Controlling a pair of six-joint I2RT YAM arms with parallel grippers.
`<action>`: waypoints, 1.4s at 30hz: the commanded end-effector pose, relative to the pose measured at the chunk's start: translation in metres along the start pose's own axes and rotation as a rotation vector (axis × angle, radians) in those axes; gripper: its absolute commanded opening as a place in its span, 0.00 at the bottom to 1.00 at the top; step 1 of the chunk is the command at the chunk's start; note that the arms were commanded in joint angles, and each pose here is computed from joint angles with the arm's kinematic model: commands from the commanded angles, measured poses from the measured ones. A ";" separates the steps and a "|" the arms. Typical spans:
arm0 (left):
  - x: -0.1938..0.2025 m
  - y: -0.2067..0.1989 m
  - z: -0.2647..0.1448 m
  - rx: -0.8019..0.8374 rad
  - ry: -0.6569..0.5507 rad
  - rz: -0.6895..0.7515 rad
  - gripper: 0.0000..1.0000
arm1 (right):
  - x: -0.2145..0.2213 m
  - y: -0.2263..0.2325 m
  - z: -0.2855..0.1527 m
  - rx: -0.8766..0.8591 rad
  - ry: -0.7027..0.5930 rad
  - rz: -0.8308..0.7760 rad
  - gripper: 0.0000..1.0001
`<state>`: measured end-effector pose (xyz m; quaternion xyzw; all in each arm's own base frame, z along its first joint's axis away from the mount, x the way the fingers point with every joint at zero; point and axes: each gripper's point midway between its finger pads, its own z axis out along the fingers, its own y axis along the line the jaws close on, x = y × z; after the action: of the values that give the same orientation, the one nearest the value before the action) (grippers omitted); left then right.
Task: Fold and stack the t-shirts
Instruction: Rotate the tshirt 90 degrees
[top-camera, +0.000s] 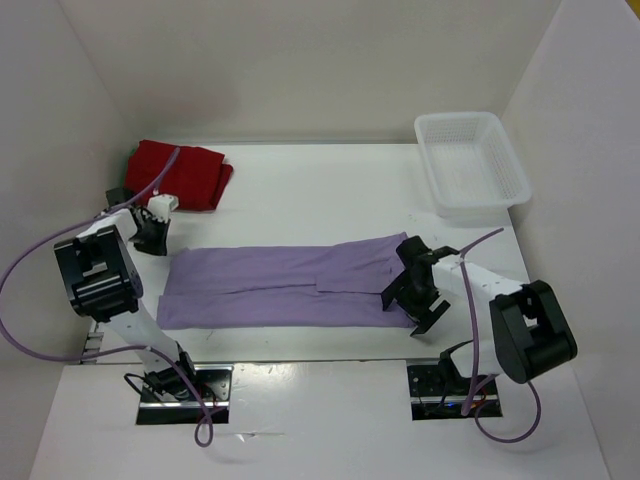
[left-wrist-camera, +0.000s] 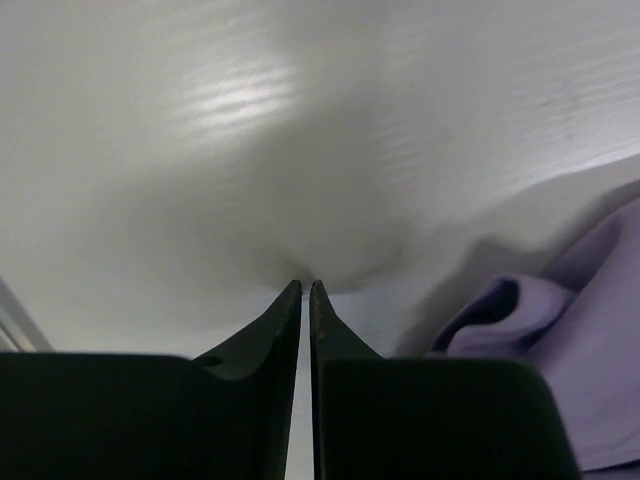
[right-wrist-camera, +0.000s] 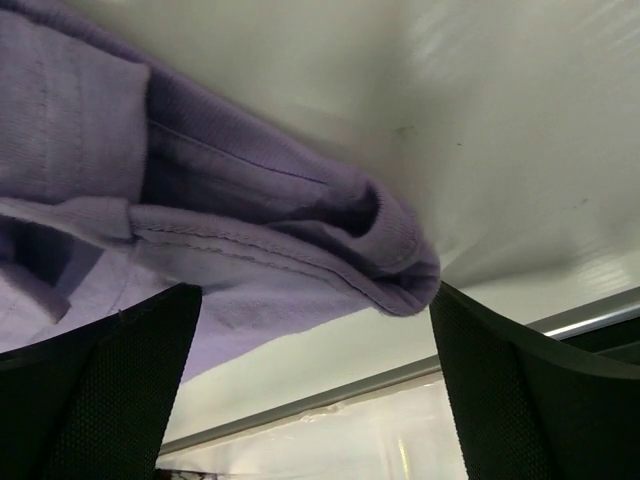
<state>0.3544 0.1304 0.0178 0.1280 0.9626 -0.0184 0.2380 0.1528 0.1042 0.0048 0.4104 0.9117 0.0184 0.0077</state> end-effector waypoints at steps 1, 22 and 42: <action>0.031 -0.005 -0.012 0.040 0.067 -0.039 0.12 | -0.015 0.014 0.012 -0.034 -0.074 -0.032 0.97; -0.028 -0.067 -0.019 0.202 -0.077 0.195 0.99 | -0.042 0.044 0.004 -0.050 -0.169 -0.172 0.00; 0.010 -0.039 -0.050 0.123 0.028 0.094 1.00 | -0.166 0.242 0.005 0.020 -0.459 -0.561 0.00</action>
<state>0.3245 0.1062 0.0499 0.1912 0.9536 -0.0521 0.2265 0.3957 0.1462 0.0149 0.1833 0.9692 -0.0329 0.1611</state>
